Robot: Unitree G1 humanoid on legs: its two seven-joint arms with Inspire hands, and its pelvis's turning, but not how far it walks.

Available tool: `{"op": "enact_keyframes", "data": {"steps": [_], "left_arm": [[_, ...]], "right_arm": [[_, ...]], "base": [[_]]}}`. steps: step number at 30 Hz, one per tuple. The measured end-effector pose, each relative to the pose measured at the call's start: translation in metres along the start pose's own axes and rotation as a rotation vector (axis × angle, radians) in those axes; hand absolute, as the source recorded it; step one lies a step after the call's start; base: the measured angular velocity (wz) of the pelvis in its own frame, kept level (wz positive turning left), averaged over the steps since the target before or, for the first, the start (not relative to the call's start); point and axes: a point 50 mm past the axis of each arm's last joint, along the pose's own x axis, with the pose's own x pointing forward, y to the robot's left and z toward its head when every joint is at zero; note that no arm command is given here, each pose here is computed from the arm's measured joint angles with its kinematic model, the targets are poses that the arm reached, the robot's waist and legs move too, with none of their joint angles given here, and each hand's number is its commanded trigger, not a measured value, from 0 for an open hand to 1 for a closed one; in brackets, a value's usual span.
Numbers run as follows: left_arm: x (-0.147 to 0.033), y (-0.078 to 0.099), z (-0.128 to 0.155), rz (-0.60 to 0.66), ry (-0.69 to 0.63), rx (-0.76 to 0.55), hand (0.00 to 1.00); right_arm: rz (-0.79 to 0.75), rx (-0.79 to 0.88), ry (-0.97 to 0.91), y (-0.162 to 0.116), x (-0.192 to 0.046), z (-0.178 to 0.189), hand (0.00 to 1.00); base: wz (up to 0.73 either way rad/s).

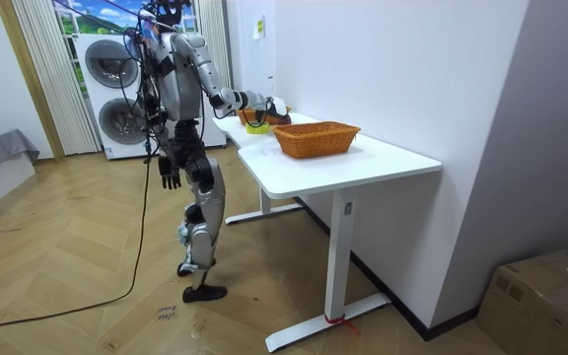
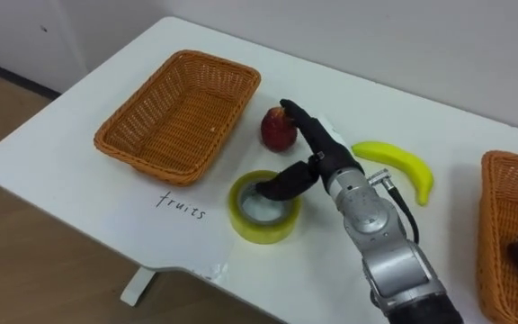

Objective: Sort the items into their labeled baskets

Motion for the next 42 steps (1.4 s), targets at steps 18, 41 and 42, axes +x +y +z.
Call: {"op": "enact_keyframes", "data": {"steps": [18, 41, 42], "left_arm": [[0.000, -0.002, 0.002, -0.023, 0.006, -0.004, 0.00], [0.001, 0.003, 0.011, -0.018, 0.005, -0.026, 0.00], [0.001, 0.003, 0.012, -0.017, 0.003, -0.026, 0.00]], "right_arm": [[0.002, -0.174, 0.052, -0.002, 0.000, -0.004, 0.00], [0.184, -0.511, 0.168, -0.010, -0.009, 0.012, 0.00], [0.186, -0.520, 0.172, -0.010, -0.009, 0.012, 0.00]], "base": [[0.00], [-0.02], [0.00]]}}
